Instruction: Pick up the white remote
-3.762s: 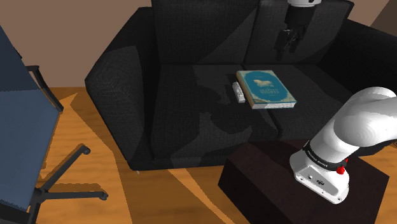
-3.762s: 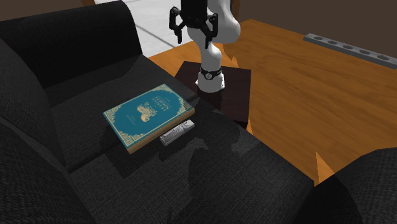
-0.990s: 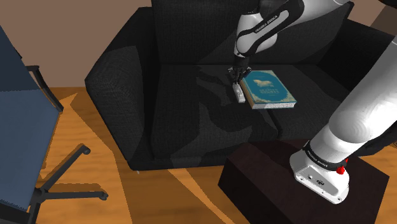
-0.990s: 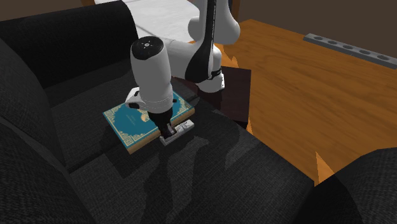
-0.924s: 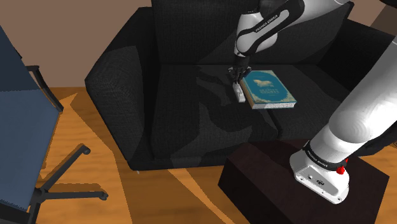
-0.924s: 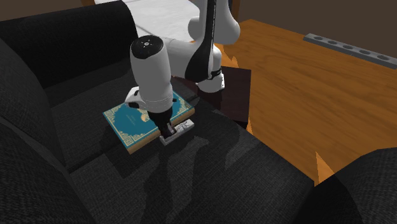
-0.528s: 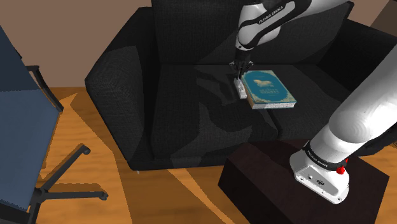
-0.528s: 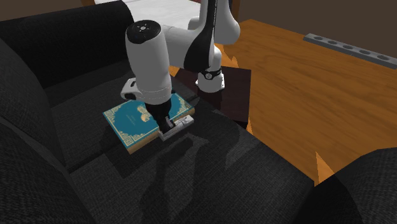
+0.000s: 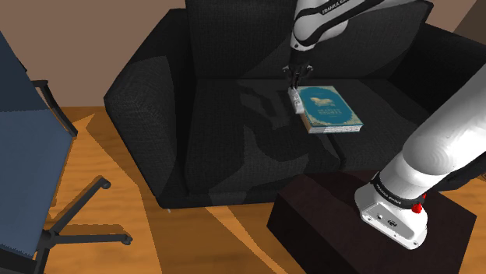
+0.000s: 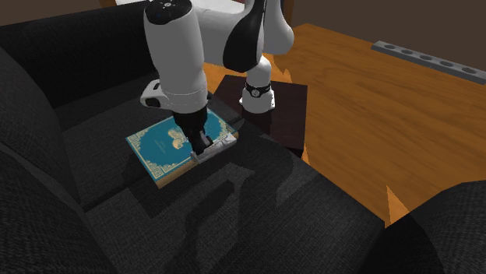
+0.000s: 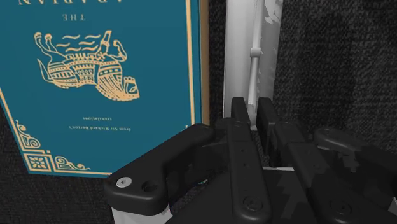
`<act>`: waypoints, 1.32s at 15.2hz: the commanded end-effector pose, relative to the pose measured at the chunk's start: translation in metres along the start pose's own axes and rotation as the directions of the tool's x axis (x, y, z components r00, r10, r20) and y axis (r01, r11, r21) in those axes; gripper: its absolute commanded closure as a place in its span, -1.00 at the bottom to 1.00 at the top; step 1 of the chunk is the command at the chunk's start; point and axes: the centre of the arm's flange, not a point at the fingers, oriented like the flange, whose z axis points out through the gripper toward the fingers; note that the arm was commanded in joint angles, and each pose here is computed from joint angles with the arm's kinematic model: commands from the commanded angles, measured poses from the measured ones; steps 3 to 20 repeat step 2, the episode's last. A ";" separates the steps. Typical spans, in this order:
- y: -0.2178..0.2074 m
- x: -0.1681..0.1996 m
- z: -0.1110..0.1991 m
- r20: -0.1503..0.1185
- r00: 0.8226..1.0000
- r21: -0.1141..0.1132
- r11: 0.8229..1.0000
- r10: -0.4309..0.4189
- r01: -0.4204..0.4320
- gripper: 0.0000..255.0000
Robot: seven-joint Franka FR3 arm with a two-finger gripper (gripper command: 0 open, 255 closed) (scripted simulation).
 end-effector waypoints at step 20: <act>0.001 0.000 -0.006 0.000 1.000 0.000 1.000 0.000 0.000 1.00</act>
